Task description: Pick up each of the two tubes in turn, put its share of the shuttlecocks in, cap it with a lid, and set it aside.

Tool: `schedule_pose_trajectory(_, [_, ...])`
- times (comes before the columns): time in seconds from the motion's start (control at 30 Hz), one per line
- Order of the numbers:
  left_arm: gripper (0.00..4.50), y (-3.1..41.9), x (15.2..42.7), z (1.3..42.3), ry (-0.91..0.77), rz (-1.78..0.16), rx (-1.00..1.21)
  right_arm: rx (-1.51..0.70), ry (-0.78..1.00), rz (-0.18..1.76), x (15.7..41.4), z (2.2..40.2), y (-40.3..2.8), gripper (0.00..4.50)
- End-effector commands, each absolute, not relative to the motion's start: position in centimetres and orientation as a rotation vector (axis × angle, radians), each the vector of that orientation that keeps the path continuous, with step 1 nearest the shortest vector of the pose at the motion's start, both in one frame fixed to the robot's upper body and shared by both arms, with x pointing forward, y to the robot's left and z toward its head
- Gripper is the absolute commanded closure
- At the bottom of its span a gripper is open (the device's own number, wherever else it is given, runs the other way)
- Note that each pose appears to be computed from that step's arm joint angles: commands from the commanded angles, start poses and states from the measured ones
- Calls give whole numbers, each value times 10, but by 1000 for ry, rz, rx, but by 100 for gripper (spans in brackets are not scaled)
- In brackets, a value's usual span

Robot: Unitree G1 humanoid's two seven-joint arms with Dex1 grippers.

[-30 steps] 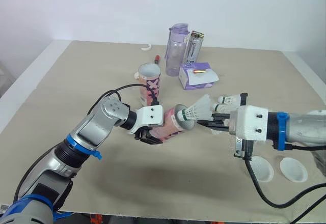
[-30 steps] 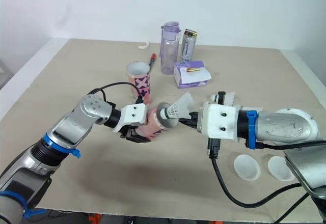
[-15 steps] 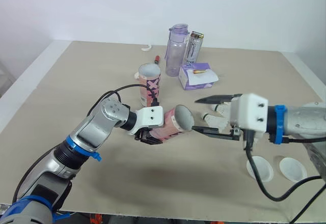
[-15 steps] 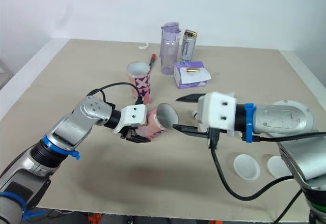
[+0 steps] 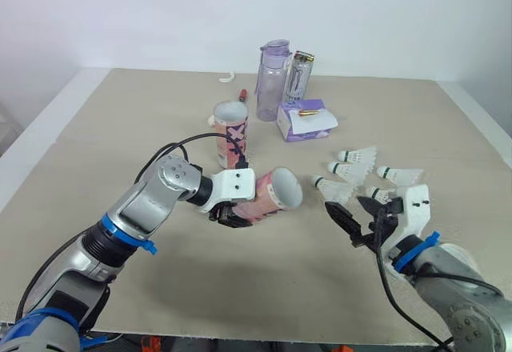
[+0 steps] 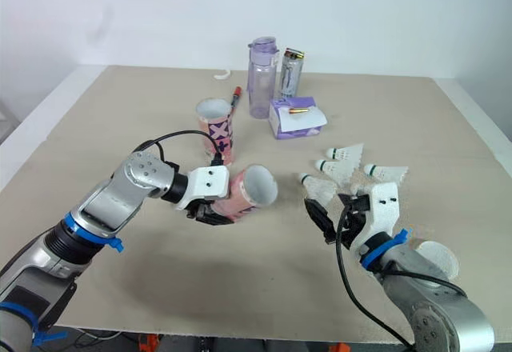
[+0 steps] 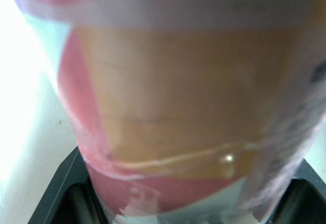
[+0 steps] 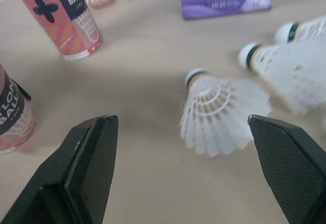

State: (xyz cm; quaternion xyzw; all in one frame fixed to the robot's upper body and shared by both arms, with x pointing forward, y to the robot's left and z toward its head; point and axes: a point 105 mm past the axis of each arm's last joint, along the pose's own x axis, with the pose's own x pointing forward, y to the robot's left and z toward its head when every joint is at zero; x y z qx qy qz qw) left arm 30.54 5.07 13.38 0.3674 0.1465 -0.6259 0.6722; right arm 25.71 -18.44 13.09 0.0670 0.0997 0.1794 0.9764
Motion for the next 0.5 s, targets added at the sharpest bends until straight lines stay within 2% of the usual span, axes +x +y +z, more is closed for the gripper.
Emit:
schedule_pose_trajectory(0.03, [150, 57, 302, 118, 404, -1415, 830, 121, 169, 365, 258, 136, -182, 10])
schedule_pose_trajectory(0.5, [150, 62, 304, 117, 408, -1387, 835, 163, 172, 366, 287, 126, -178, 10])
